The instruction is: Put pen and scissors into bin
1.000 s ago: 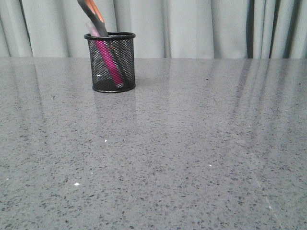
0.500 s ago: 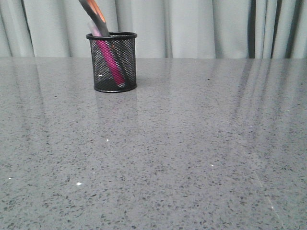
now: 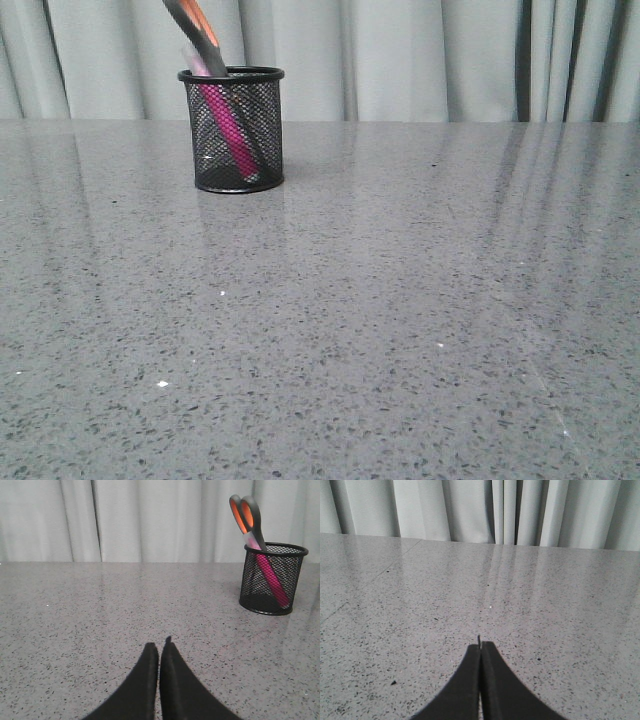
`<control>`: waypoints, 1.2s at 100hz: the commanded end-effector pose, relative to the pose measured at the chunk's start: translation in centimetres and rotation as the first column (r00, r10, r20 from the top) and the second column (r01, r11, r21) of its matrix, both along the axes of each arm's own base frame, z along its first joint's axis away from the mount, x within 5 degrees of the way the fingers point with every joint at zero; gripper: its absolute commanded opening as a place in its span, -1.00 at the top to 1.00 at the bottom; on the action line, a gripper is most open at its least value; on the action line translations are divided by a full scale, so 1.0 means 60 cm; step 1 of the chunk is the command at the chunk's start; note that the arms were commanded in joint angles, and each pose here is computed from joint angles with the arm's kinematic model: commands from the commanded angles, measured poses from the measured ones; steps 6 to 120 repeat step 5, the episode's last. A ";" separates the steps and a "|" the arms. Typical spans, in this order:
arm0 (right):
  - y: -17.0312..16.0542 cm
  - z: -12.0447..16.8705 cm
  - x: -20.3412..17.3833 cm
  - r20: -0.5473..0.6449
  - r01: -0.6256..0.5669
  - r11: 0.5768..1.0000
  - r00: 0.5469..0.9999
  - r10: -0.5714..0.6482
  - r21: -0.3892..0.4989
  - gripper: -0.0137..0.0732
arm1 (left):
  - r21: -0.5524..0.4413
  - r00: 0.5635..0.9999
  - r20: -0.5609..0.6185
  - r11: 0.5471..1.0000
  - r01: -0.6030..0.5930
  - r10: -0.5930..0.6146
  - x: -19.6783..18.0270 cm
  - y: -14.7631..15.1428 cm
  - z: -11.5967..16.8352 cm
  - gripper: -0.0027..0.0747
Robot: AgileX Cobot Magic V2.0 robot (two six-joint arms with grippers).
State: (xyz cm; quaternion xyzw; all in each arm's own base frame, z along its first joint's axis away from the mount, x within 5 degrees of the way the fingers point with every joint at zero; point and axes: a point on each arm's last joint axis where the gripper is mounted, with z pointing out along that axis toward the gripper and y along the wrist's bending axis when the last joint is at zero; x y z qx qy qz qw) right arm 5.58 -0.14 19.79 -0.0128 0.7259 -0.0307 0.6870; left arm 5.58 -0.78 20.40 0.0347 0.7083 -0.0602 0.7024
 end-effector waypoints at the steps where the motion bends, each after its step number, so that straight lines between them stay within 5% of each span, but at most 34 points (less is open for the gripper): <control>1: -0.001 0.002 -0.001 0.069 0.009 1.000 0.998 -0.008 -0.020 0.84 | -0.030 0.997 0.072 1.000 -0.005 0.007 -0.002 0.001 0.001 0.99; 120: -0.001 0.002 -0.001 0.069 0.009 1.000 0.998 -0.008 -0.020 0.84 | -0.030 0.997 0.072 1.000 -0.005 0.007 -0.002 0.001 0.001 0.99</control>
